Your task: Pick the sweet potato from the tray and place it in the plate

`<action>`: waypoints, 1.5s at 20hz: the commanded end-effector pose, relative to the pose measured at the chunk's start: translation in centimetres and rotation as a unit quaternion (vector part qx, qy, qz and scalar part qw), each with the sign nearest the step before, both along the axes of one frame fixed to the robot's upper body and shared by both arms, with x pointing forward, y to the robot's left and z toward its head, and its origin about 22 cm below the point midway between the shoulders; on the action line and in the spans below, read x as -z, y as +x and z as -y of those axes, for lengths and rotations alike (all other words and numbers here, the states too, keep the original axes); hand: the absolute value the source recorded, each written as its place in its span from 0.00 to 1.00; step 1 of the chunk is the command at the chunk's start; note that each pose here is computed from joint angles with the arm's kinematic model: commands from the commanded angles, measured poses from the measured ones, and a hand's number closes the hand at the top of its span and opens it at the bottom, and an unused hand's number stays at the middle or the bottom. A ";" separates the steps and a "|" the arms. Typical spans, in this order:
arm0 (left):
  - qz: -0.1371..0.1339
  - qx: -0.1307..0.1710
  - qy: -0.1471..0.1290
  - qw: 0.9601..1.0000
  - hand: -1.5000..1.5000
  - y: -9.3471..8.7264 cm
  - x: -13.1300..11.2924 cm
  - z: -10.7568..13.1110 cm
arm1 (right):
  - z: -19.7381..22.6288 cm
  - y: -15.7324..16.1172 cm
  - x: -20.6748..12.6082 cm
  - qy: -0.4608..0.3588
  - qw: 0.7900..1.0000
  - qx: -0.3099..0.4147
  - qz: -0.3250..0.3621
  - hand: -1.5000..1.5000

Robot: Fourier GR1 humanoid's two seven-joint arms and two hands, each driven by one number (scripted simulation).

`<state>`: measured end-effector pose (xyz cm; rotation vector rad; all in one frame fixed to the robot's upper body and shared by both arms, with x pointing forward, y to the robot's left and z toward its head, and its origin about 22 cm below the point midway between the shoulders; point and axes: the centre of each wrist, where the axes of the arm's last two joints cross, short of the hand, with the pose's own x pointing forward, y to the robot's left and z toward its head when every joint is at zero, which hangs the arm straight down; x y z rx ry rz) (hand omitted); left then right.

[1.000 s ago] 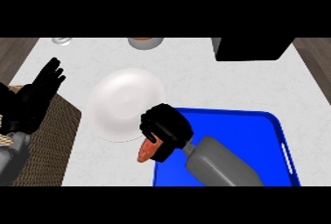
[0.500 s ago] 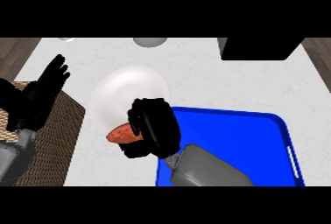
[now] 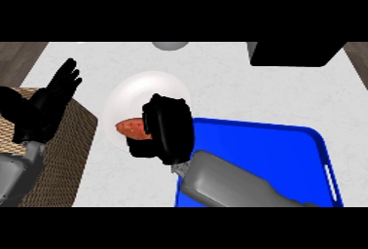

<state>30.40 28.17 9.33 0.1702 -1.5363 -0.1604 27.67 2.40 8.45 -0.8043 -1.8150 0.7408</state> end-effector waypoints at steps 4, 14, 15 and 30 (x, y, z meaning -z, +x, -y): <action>-0.060 -0.022 -0.016 0.998 0.50 -1.9 5.2 0.4 | 0.3 2.7 0.7 -0.042 0.997 0.055 -0.030 1.00; -0.045 -0.004 -0.013 0.999 0.50 -1.6 5.4 1.4 | 2.0 3.6 3.6 -0.021 0.988 -0.017 -0.154 0.00; -0.052 -0.012 -0.022 0.998 0.50 -1.3 4.4 1.4 | 2.5 3.9 4.3 -0.014 0.989 -0.027 -0.145 0.00; -0.053 -0.027 -0.017 0.998 0.50 -1.3 4.9 0.1 | 2.3 2.2 -3.2 0.281 0.949 -0.130 -0.064 0.00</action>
